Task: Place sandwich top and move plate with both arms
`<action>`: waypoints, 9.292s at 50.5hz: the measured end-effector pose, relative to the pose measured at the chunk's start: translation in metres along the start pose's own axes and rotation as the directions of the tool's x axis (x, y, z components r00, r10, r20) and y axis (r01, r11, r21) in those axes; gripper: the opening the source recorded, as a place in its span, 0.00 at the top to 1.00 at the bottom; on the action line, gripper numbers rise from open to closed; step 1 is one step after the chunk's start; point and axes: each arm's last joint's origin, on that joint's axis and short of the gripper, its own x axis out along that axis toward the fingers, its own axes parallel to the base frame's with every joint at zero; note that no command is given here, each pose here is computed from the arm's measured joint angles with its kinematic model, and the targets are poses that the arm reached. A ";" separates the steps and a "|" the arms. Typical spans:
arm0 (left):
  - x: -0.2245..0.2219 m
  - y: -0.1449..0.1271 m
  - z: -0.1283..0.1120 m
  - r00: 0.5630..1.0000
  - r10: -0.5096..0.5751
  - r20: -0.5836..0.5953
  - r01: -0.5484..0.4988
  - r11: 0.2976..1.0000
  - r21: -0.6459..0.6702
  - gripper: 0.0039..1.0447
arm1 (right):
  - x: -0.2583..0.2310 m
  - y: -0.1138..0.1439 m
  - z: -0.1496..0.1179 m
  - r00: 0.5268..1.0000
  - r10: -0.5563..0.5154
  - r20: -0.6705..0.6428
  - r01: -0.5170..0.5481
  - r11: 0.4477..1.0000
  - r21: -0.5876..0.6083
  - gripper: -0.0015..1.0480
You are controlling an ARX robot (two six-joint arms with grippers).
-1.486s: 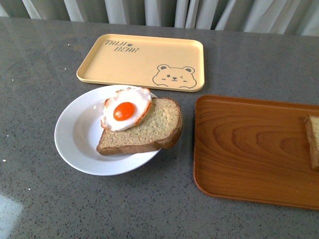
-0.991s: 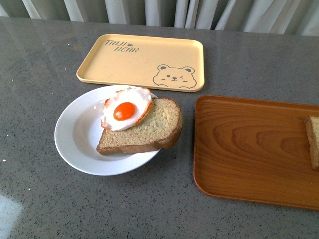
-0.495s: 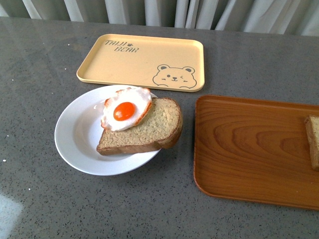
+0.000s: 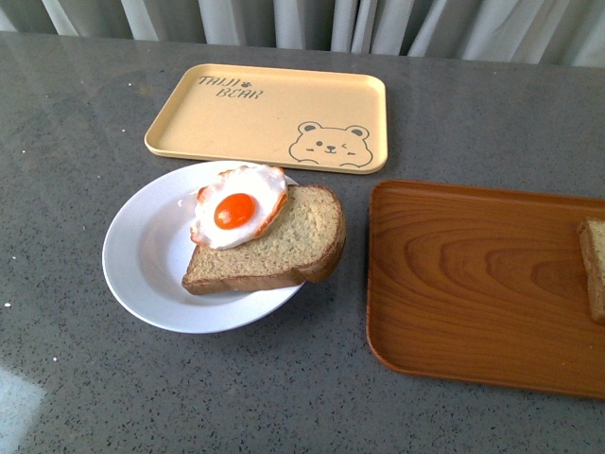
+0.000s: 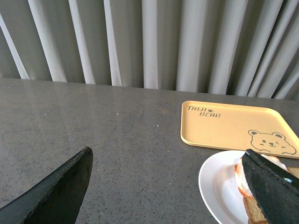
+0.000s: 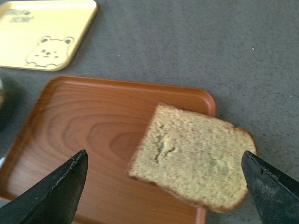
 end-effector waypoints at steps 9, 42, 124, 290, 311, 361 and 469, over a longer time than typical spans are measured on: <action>0.000 0.000 0.000 1.000 0.000 0.000 0.000 1.000 0.000 0.08 | 0.032 -0.052 -0.015 0.992 -0.040 -0.117 0.055 0.991 0.125 0.09; 0.000 0.000 0.000 1.000 0.000 0.000 0.000 1.000 0.000 0.08 | 0.071 -0.088 -0.066 0.967 0.025 -0.252 0.068 0.933 0.354 0.09; 0.000 0.000 0.000 1.000 0.000 0.000 0.000 1.000 0.000 0.08 | 0.084 0.147 0.060 0.895 0.425 0.133 -0.440 0.798 0.412 0.98; 0.000 0.000 0.000 1.000 0.000 0.000 0.000 1.000 0.000 0.08 | -0.042 0.094 -0.028 0.865 -0.102 0.491 0.128 0.992 -0.020 0.98; 0.000 0.000 0.000 1.000 0.000 0.000 0.000 1.000 0.000 0.08 | -0.057 0.096 -0.033 0.860 -0.102 0.500 0.128 0.992 -0.019 0.98; 0.000 0.000 0.000 1.000 0.000 0.000 0.000 1.000 0.000 0.08 | -0.075 0.098 -0.047 0.863 -0.101 0.495 0.129 0.991 -0.022 0.97; 0.166 0.038 -0.124 0.739 -0.546 -0.395 0.027 0.610 -0.792 0.08 | -0.075 0.098 -0.047 0.863 -0.100 0.496 0.128 0.992 -0.022 0.09</action>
